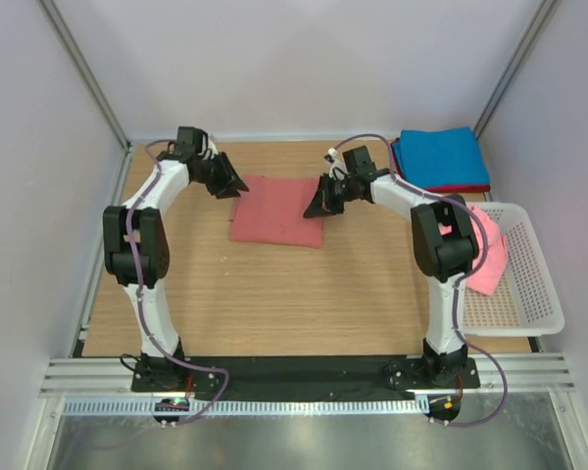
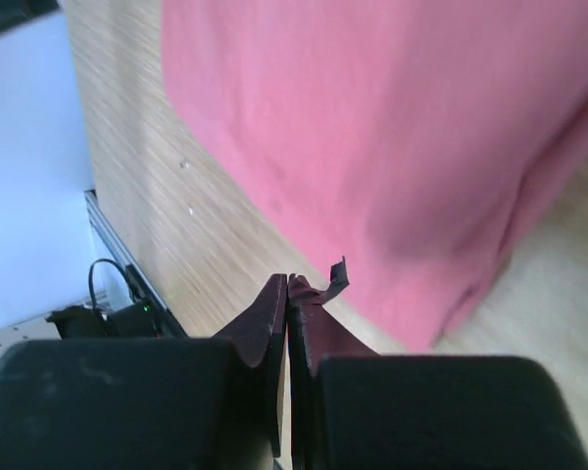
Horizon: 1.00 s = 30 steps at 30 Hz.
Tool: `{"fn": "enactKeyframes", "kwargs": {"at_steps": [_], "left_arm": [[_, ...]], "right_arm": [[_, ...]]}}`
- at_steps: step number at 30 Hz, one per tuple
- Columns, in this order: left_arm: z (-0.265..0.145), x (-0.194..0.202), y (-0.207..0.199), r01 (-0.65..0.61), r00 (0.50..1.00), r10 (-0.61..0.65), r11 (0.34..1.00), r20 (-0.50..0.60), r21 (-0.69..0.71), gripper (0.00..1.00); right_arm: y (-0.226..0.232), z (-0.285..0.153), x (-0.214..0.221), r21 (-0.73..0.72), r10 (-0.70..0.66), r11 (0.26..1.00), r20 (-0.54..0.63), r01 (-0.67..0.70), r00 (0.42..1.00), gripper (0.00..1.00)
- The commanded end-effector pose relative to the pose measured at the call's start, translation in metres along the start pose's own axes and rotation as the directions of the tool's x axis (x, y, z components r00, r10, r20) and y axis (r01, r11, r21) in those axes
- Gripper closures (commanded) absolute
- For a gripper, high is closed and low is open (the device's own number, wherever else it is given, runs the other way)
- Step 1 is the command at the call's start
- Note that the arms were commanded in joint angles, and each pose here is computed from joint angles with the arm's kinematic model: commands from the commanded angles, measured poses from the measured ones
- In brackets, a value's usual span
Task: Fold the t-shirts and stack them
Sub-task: Fold the tshirt
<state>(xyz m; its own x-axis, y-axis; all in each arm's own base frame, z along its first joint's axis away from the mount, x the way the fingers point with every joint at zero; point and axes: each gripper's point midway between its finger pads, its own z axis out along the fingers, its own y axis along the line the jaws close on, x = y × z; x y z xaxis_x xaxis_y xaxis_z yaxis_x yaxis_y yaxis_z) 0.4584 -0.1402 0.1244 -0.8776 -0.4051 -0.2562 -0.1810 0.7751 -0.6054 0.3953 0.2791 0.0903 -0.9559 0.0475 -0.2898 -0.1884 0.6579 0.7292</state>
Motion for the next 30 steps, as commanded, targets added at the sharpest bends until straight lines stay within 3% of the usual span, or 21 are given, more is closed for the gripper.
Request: {"fn": "enactKeyframes", "kwargs": {"at_steps": [1,8,11,19,24,30], "left_arm": [[0.032,-0.008,-0.02,-0.013,1.0,0.013,0.987,-0.003,0.158,0.65],[0.101,0.0,0.05,0.014,0.998,-0.013,1.0,-0.061,0.015,0.66],[0.103,-0.006,0.056,0.026,0.997,-0.025,1.0,-0.066,0.006,0.67],[0.061,-0.058,0.012,-0.019,0.999,0.017,0.998,0.049,0.053,0.64],[0.057,-0.067,-0.015,-0.018,0.998,0.01,0.99,0.057,0.143,0.62],[0.064,-0.048,0.008,-0.009,1.0,0.007,0.998,0.028,0.068,0.62]], "right_arm": [[-0.003,0.02,-0.032,-0.108,0.013,0.994,0.018,-0.011,1.0,0.92],[-0.081,0.046,-0.05,-0.142,0.134,0.981,0.034,-0.128,0.99,0.89],[-0.068,0.025,-0.064,-0.206,0.122,0.973,0.071,-0.105,0.99,0.84],[-0.014,-0.016,-0.12,-0.237,0.09,0.971,0.218,-0.037,0.972,0.69],[-0.039,0.006,-0.136,-0.179,0.114,0.981,0.223,-0.074,0.968,0.67],[-0.092,0.03,-0.156,-0.04,0.143,0.99,0.273,-0.137,0.952,0.66]]}}
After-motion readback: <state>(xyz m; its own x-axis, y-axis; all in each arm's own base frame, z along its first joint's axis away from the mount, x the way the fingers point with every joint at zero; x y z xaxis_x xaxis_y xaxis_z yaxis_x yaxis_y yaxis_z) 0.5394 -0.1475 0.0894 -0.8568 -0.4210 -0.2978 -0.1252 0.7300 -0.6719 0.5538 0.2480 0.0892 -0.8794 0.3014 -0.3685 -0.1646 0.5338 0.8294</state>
